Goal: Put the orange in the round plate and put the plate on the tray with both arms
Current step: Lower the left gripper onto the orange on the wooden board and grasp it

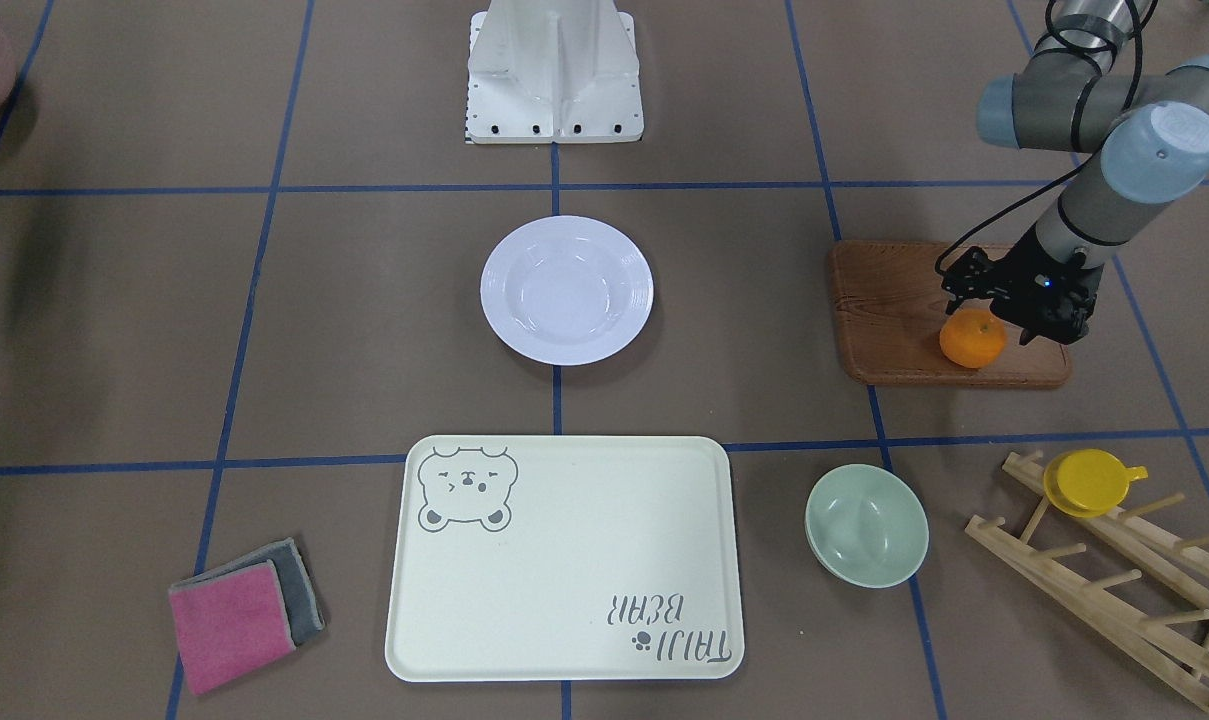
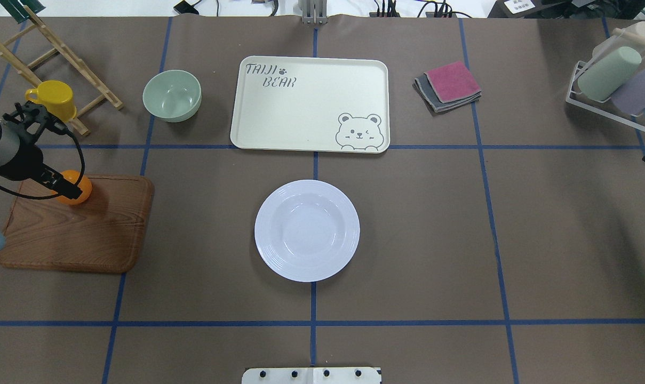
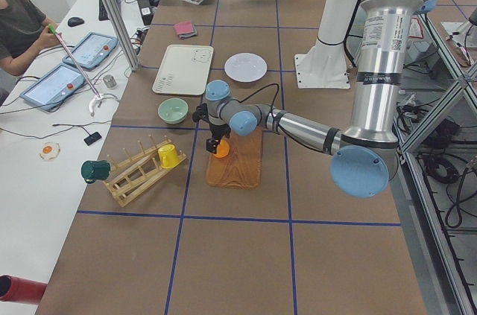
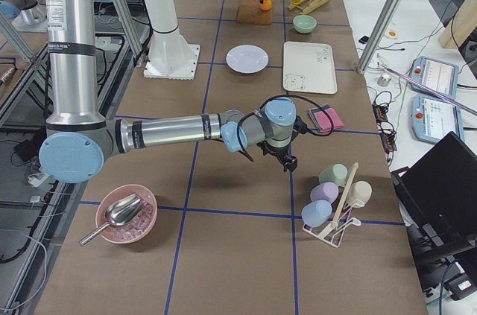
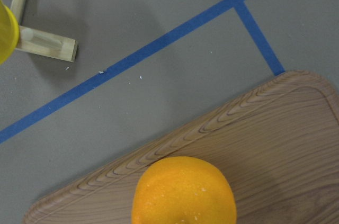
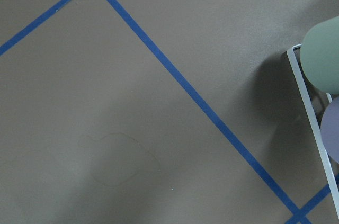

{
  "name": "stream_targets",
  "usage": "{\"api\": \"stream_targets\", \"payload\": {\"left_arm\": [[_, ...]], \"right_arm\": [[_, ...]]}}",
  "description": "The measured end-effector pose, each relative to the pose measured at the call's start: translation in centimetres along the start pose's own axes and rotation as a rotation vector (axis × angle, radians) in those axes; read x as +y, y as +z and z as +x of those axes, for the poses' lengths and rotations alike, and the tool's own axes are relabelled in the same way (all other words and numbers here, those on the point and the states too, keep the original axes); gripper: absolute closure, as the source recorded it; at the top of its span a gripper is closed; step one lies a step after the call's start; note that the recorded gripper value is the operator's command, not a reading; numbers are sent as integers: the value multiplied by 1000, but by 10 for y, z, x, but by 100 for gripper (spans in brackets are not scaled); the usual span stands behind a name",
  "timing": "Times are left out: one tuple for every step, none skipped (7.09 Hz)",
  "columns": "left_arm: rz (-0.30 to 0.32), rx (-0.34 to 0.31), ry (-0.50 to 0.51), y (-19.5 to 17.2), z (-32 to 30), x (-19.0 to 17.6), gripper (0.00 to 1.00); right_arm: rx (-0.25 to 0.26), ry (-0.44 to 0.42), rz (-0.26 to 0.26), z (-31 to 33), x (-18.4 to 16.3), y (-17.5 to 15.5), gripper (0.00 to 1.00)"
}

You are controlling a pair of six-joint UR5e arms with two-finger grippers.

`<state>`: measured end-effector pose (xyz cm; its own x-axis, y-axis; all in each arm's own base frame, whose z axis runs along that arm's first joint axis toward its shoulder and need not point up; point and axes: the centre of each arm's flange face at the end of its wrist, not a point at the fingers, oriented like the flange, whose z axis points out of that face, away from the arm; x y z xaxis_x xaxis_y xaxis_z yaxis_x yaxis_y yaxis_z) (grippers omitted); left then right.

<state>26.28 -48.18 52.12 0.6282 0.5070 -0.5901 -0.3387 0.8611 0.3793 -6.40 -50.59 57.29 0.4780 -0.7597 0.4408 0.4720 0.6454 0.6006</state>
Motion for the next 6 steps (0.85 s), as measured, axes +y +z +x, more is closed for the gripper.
{"api": "stream_targets", "payload": {"left_arm": [[-7, 3, 4, 6, 1, 0, 1], [-11, 5, 8, 11, 3, 0, 1], [-14, 6, 11, 15, 4, -1, 2], [-18, 6, 15, 20, 5, -3, 32], [-20, 6, 16, 24, 4, -5, 86], [-21, 6, 16, 27, 4, -8, 100]], "right_arm": [[-1, 0, -1, 0, 0, 1, 0], [-1, -1, -2, 1, -1, 1, 0], [0, -2, -2, 1, -2, 2, 0], [1, -3, -2, 1, -3, 2, 0], [2, -4, -2, 1, -4, 2, 0], [1, -4, -2, 1, -5, 2, 0]]}}
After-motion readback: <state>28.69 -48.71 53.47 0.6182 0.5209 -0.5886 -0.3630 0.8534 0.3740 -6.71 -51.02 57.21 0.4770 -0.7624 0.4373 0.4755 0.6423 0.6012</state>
